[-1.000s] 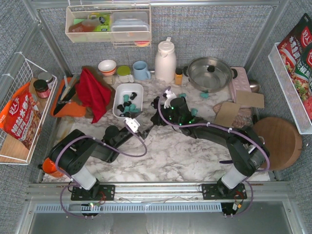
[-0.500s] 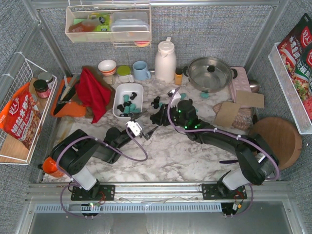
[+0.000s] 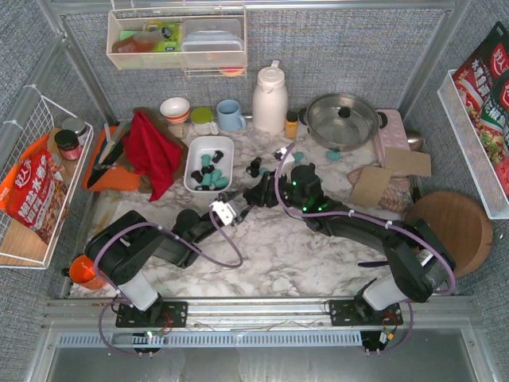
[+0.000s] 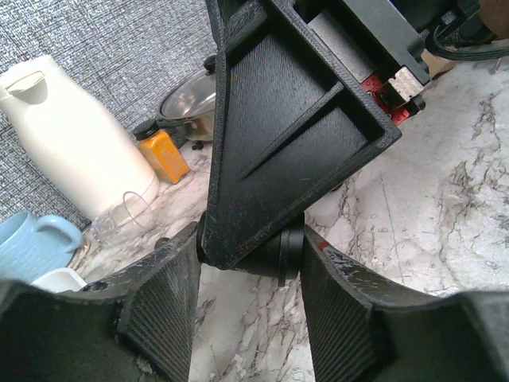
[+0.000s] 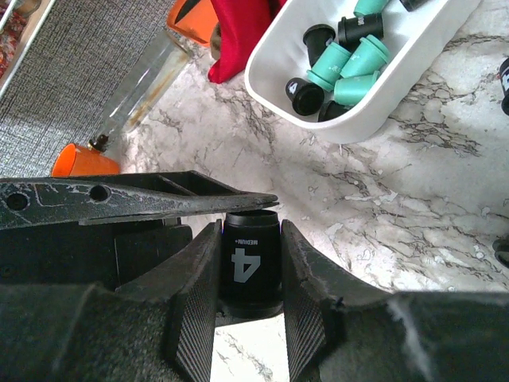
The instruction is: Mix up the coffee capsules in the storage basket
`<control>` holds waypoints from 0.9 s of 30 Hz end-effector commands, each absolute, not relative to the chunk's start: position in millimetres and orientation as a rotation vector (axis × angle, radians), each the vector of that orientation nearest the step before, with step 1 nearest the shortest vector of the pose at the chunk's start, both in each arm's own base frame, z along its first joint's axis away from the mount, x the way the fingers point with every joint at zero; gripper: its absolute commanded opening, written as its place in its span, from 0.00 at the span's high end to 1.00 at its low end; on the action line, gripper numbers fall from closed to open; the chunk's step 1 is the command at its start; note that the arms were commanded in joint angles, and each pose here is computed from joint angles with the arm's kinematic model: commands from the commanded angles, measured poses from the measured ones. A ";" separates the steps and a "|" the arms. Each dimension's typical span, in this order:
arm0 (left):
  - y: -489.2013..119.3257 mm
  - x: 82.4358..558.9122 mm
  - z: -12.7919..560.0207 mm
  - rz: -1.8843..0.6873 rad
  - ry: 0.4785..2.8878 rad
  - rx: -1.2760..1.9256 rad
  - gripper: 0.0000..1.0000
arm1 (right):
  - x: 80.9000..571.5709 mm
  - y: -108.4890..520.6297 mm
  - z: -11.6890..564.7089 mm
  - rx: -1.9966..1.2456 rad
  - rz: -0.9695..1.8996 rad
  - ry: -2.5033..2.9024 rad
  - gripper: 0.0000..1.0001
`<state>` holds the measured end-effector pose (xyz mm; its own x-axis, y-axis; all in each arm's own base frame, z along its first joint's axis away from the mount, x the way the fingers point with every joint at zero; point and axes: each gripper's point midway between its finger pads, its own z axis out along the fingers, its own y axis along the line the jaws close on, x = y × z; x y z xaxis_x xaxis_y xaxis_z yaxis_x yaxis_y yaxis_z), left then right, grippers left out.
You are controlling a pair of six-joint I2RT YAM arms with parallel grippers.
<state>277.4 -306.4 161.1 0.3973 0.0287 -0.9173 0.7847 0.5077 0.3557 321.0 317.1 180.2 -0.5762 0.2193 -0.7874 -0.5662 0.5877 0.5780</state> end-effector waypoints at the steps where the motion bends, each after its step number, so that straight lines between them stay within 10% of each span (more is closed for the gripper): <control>1: -307.0 276.0 172.1 -0.571 1.018 0.919 0.46 | 320.1 321.4 193.6 -0.287 1.127 1.858 0.70; 10: -297.2 292.2 167.4 -0.518 1.112 0.854 0.55 | 327.1 301.5 193.7 -0.291 0.958 1.903 0.46; 27: -204.2 403.9 136.4 -0.336 1.650 0.518 0.67 | 396.5 210.4 131.6 -0.052 0.251 2.223 0.43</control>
<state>382.2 -225.4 165.9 0.1257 0.1391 -0.9823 0.5643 0.8043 0.1862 385.2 220.0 153.4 -0.5615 0.1156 -0.8193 -0.1772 0.9504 0.2556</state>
